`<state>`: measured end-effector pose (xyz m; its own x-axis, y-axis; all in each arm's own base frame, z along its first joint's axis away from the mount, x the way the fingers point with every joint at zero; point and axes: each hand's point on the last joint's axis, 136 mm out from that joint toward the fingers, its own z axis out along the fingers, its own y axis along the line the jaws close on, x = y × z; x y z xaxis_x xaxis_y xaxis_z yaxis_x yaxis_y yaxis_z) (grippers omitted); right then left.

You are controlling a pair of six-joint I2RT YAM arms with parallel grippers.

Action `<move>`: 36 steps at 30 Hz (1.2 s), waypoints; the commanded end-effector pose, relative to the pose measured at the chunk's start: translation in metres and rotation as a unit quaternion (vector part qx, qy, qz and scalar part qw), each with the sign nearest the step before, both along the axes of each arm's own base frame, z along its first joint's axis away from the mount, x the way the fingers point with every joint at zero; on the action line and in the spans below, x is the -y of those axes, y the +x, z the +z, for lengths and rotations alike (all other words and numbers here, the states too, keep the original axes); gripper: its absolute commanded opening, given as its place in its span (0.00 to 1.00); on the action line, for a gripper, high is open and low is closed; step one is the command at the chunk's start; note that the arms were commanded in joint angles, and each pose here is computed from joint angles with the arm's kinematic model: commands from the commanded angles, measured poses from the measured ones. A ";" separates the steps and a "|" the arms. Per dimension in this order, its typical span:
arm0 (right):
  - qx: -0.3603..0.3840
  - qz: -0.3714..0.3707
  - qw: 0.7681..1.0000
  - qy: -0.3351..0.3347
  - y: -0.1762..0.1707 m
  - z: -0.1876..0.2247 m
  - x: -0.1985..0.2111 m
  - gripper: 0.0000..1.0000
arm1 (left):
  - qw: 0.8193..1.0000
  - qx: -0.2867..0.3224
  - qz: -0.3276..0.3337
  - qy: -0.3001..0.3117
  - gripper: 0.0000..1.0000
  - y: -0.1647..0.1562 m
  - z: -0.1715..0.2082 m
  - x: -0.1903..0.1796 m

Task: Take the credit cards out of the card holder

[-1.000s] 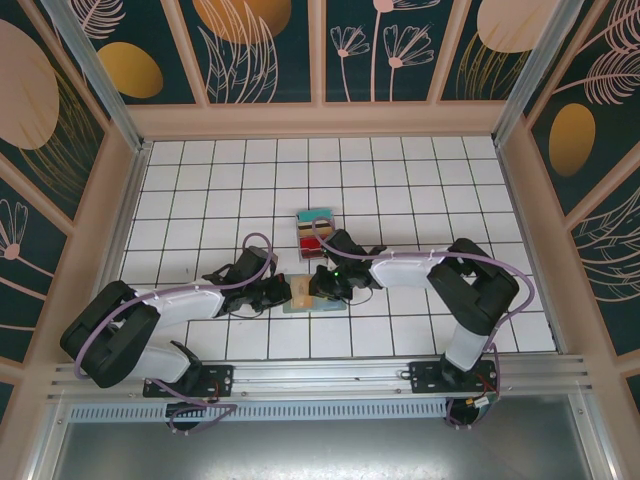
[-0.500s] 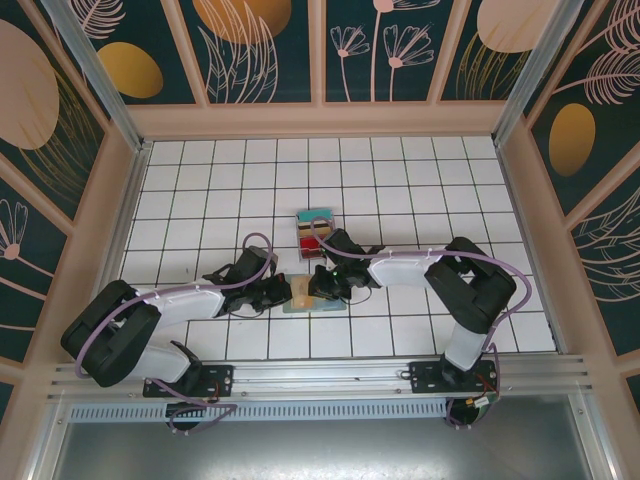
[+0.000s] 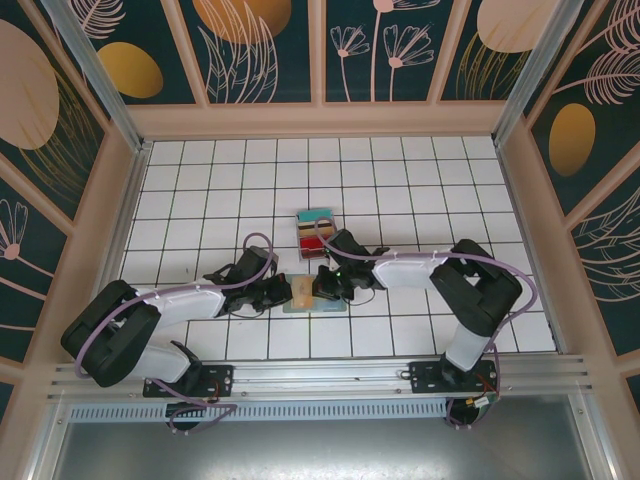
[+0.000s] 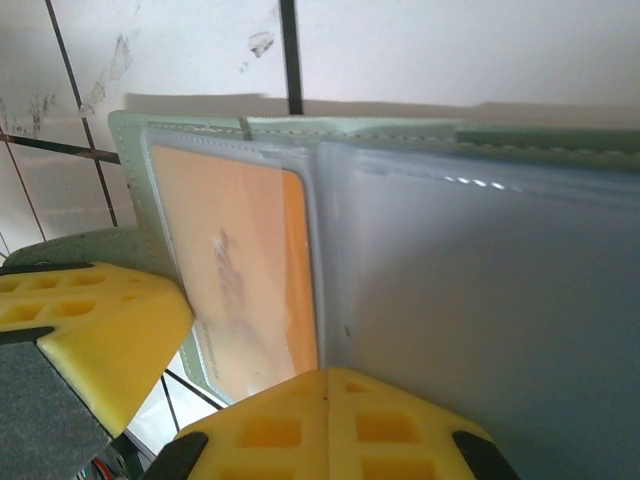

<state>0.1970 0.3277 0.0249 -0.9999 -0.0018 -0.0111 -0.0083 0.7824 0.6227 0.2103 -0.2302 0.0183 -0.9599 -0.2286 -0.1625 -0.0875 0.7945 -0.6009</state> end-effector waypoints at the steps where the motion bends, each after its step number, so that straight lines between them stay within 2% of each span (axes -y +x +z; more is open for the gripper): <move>1: 0.010 -0.007 1.000 -0.001 0.002 0.005 0.013 0.00 | 0.999 -0.028 0.011 0.043 0.00 -0.009 -0.016 -0.015; 10: 0.031 0.002 0.999 0.016 0.007 0.016 0.006 0.00 | 1.000 -0.016 0.002 0.019 0.00 -0.005 -0.005 -0.005; 13: 0.047 0.011 0.999 0.020 0.011 0.024 -0.002 0.04 | 1.000 -0.006 0.000 0.008 0.01 -0.001 0.005 0.000; 19: 0.054 0.025 0.998 0.019 0.012 0.027 -0.013 0.07 | 1.000 0.016 0.009 0.008 0.07 0.007 0.023 -0.001; 28: 0.038 0.033 0.999 0.005 0.006 0.013 -0.014 0.14 | 0.999 -0.002 0.007 0.031 0.02 0.001 0.008 -0.008; 36: 0.029 0.030 0.999 -0.013 0.003 0.002 -0.007 0.15 | 1.000 -0.006 -0.004 0.020 0.02 0.001 0.004 -0.001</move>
